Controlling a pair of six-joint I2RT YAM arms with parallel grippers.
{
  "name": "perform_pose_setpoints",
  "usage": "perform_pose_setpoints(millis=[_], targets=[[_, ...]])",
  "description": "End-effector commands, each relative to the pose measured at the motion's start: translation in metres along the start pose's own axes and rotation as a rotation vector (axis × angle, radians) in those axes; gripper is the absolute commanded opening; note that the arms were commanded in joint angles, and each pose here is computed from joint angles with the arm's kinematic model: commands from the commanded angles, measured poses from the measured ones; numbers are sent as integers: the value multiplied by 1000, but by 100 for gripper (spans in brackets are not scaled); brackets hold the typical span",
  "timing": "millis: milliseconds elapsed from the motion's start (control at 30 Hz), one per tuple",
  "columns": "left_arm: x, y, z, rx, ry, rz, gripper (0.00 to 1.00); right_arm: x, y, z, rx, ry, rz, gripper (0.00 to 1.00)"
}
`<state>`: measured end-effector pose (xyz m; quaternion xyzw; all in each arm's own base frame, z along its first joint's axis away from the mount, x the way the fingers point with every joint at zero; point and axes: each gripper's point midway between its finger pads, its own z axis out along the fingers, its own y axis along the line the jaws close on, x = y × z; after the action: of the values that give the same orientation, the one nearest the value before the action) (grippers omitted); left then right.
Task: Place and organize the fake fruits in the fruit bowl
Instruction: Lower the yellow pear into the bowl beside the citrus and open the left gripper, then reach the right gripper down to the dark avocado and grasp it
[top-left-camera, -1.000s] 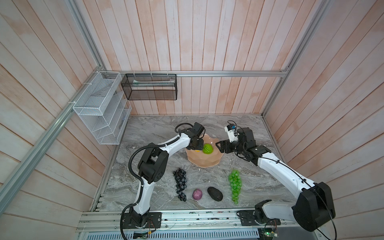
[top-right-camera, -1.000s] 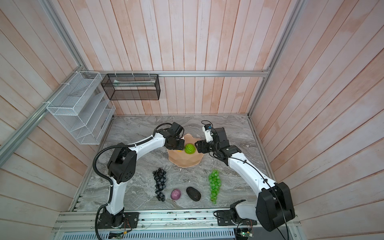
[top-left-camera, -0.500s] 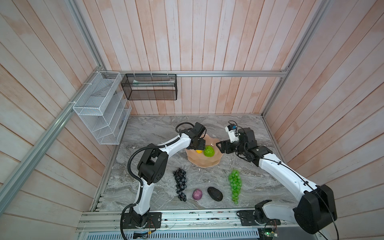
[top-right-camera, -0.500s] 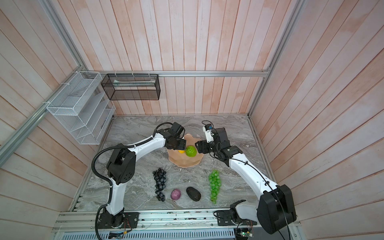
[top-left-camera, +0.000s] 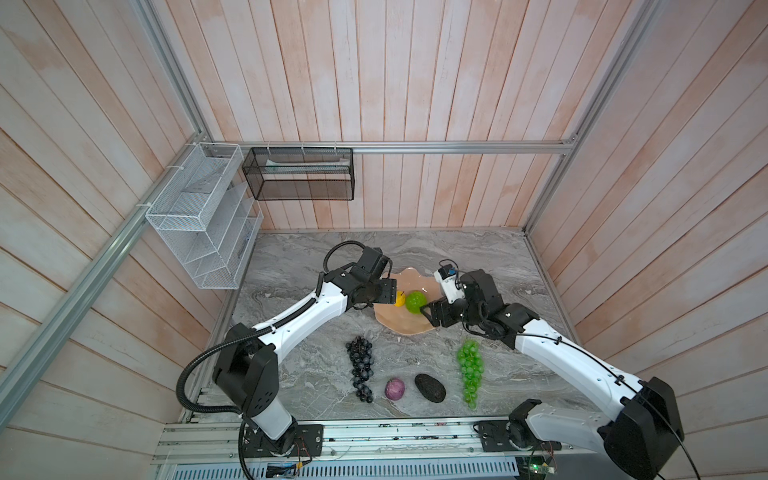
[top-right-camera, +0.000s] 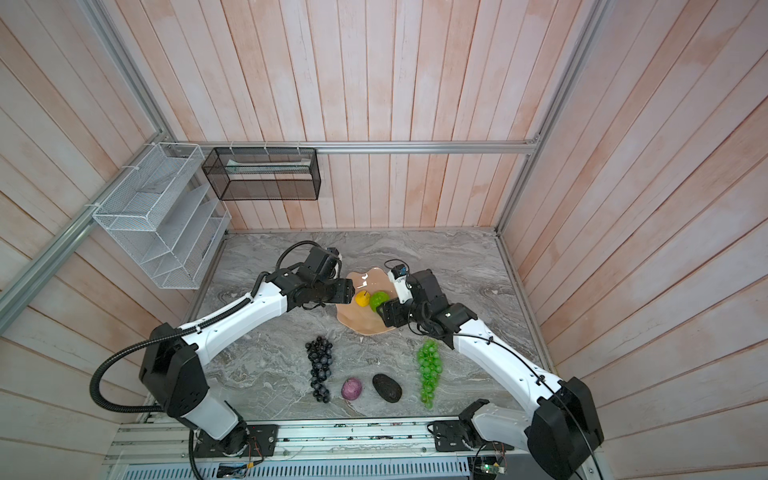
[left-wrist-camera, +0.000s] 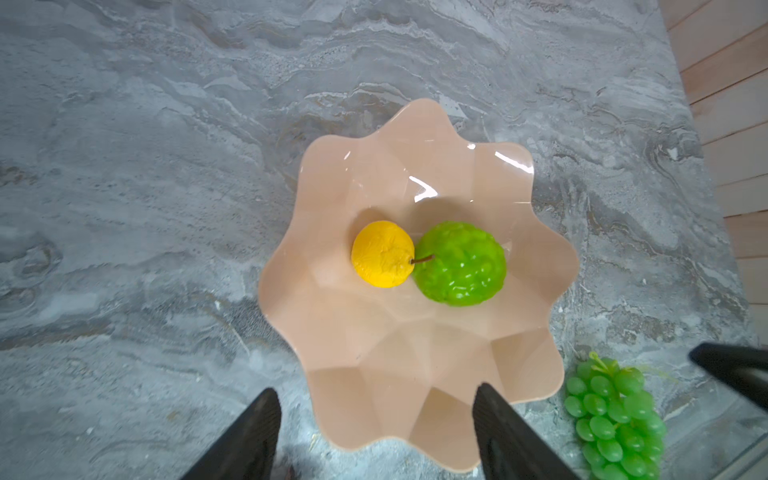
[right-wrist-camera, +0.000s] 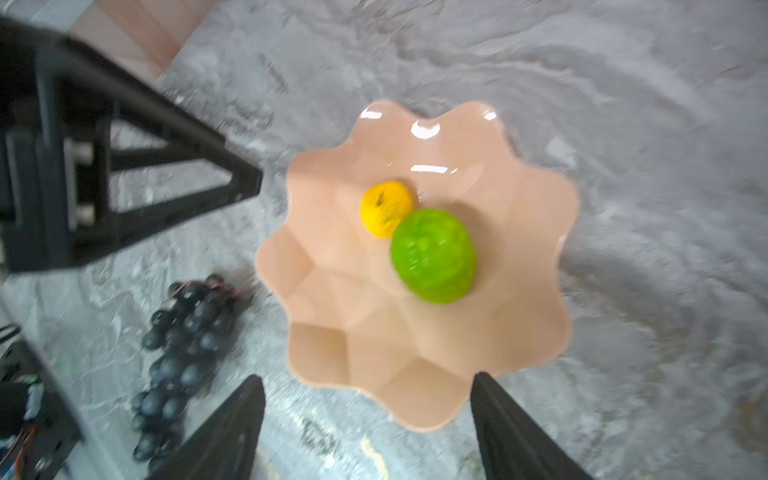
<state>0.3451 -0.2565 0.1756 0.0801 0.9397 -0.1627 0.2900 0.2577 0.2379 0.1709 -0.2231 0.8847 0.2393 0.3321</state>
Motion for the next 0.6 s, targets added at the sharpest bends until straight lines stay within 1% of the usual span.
perform_pose_setpoints(millis=[0,133,233,333,467,567], targets=[[-3,18,-19,-54,-100,-58,78,54,16,-3,24,133,37,80],[-2,28,-36,-62,-162,-90,80,99,37,-7,14,230,53,82],[-4,32,-39,-72,-182,-96,81,127,46,-5,-5,304,79,82],[-5,35,-38,-80,-181,-95,81,150,52,-4,4,374,82,84],[-4,38,-32,-86,-173,-97,81,177,50,-2,34,465,58,84],[-3,38,-27,-78,-167,-102,81,190,49,3,30,515,49,82]])
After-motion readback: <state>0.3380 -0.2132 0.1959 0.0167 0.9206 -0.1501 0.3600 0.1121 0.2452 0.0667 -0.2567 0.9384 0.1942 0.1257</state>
